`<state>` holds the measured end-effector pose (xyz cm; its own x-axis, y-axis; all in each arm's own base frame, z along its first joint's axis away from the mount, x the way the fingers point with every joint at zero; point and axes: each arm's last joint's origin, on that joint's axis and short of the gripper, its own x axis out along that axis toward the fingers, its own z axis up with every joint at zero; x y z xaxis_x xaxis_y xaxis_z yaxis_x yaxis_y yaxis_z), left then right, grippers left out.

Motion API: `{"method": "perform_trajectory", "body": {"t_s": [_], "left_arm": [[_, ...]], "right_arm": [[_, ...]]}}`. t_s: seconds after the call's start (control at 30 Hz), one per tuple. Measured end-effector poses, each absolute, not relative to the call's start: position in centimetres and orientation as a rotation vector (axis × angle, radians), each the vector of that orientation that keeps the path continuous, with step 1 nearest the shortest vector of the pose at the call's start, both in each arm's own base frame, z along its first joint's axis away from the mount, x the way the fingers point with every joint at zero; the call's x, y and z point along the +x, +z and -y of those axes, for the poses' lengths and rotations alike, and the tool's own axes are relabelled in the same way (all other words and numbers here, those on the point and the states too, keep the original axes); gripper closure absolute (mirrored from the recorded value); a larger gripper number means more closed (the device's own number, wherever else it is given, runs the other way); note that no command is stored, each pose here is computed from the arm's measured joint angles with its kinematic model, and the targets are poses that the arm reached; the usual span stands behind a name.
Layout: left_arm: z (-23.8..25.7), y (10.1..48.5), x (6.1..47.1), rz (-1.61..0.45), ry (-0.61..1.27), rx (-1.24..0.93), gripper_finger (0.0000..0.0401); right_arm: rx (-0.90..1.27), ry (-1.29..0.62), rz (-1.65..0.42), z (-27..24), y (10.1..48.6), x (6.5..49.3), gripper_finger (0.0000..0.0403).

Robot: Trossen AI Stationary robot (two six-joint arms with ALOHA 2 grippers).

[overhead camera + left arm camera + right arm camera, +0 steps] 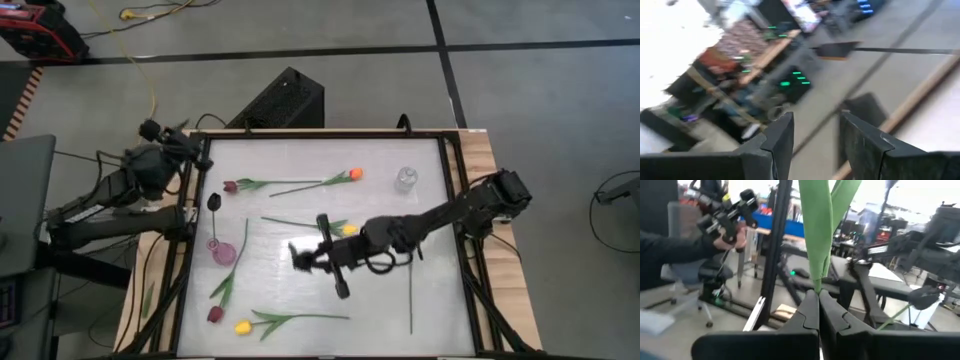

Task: Sort flowers into vase by color
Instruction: Put the black tulip into the purple vase

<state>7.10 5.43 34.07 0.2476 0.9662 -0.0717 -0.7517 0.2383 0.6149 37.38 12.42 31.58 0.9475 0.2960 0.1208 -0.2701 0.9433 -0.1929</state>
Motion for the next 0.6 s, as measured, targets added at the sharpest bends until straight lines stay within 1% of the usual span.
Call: {"method": "perform_trajectory", "body": {"t_s": [0.17, 0.3, 0.47, 0.53, 0.6], "left_arm": [[-6.7, 35.0, 5.9, -0.455, 1.360, 0.516, 0.0252], [-8.0, 34.7, 5.2, -0.458, 1.394, 0.470, 0.0252], [-10.5, 32.6, 5.0, -0.558, 1.395, 0.401, 0.0252], [-11.3, 31.8, 5.2, -0.548, 1.381, 0.365, 0.0252], [-11.7, 31.7, 5.2, -0.505, 1.386, 0.365, 0.0252]], "right_arm": [[-0.131, 0.338, 0.206, -11.6, 30.8, 38.6, 0.0385], [-0.131, 0.365, 0.214, -12.0, 30.0, 40.0, 0.0385], [-0.146, 0.379, 0.229, -12.8, 29.5, 42.5, 0.0385], [-0.156, 0.377, 0.240, -13.1, 29.4, 43.6, 0.0385], [-0.171, 0.374, 0.251, -13.2, 29.3, 44.6, 0.0385]]}}
